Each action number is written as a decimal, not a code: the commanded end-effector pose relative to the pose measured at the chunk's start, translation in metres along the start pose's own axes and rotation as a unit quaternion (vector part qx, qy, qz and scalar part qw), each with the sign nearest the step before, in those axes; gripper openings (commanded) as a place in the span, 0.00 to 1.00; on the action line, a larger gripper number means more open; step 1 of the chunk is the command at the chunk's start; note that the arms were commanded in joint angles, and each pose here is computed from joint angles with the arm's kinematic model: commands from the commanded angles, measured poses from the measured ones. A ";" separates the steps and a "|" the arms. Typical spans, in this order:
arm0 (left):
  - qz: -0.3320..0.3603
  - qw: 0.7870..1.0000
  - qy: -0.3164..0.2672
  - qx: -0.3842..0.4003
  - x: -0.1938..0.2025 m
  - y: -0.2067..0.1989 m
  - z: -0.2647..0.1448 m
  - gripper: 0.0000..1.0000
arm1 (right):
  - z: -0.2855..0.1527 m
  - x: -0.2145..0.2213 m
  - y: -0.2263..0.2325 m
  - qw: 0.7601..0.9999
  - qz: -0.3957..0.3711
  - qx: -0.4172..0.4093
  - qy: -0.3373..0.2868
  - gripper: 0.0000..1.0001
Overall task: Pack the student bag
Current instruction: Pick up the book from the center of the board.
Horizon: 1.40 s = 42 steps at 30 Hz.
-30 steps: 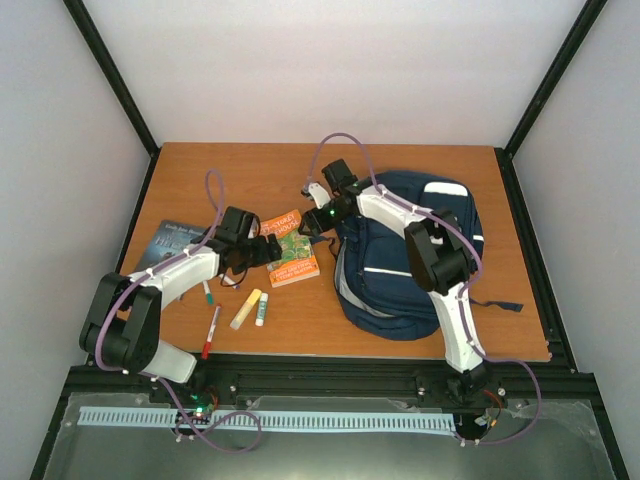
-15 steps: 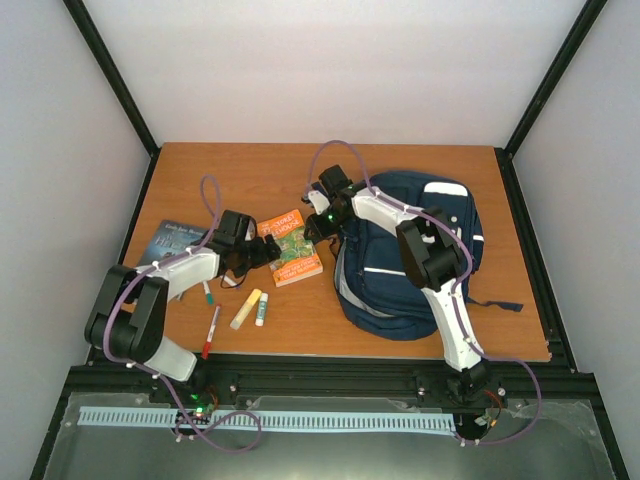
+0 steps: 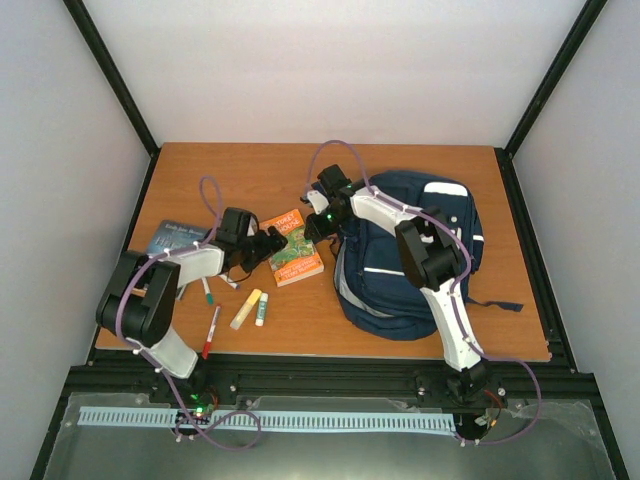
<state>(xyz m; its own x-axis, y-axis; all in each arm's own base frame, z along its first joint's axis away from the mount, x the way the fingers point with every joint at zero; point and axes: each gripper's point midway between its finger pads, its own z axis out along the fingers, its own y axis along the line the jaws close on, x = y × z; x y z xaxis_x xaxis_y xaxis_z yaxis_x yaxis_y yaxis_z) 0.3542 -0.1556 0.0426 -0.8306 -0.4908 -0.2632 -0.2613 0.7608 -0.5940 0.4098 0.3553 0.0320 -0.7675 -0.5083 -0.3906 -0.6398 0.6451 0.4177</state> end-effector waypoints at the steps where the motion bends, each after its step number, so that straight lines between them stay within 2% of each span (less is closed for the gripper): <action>1: -0.035 0.999 0.028 0.013 0.011 0.006 0.017 0.95 | 0.038 0.061 -0.055 0.991 0.041 0.084 0.096 0.20; 8: -0.068 0.990 0.045 0.119 0.015 -0.023 0.030 0.94 | 0.052 0.080 -0.055 0.989 0.050 0.066 0.121 0.17; 17: -0.021 0.974 -0.028 0.225 -0.019 -0.094 -0.043 0.89 | 0.054 0.079 -0.048 0.990 0.052 0.045 0.121 0.16; 22: -0.024 0.973 -0.044 0.224 -0.025 -0.101 -0.059 0.86 | 0.055 0.078 -0.041 0.991 0.057 0.024 0.119 0.16; 34: -0.067 0.986 -0.009 0.154 -0.014 -0.078 -0.024 0.78 | 0.051 0.074 -0.034 0.992 0.056 0.011 0.112 0.17; 38: -0.071 0.987 -0.005 0.146 -0.011 -0.075 -0.023 0.68 | 0.052 0.074 -0.034 0.992 0.057 0.008 0.113 0.18; 42: -0.073 0.986 -0.001 0.151 -0.010 -0.076 -0.021 0.49 | 0.053 0.075 -0.033 0.992 0.059 0.004 0.114 0.19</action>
<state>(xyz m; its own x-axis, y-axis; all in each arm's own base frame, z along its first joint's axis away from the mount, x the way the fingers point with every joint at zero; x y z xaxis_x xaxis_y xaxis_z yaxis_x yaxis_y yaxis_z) 0.3615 -0.1872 0.0865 -0.7889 -0.5983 -0.1403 -0.2720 0.5446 -0.7934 0.4292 0.3501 0.0225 -0.7733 -0.4827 -0.4111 -0.6311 0.6487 0.4253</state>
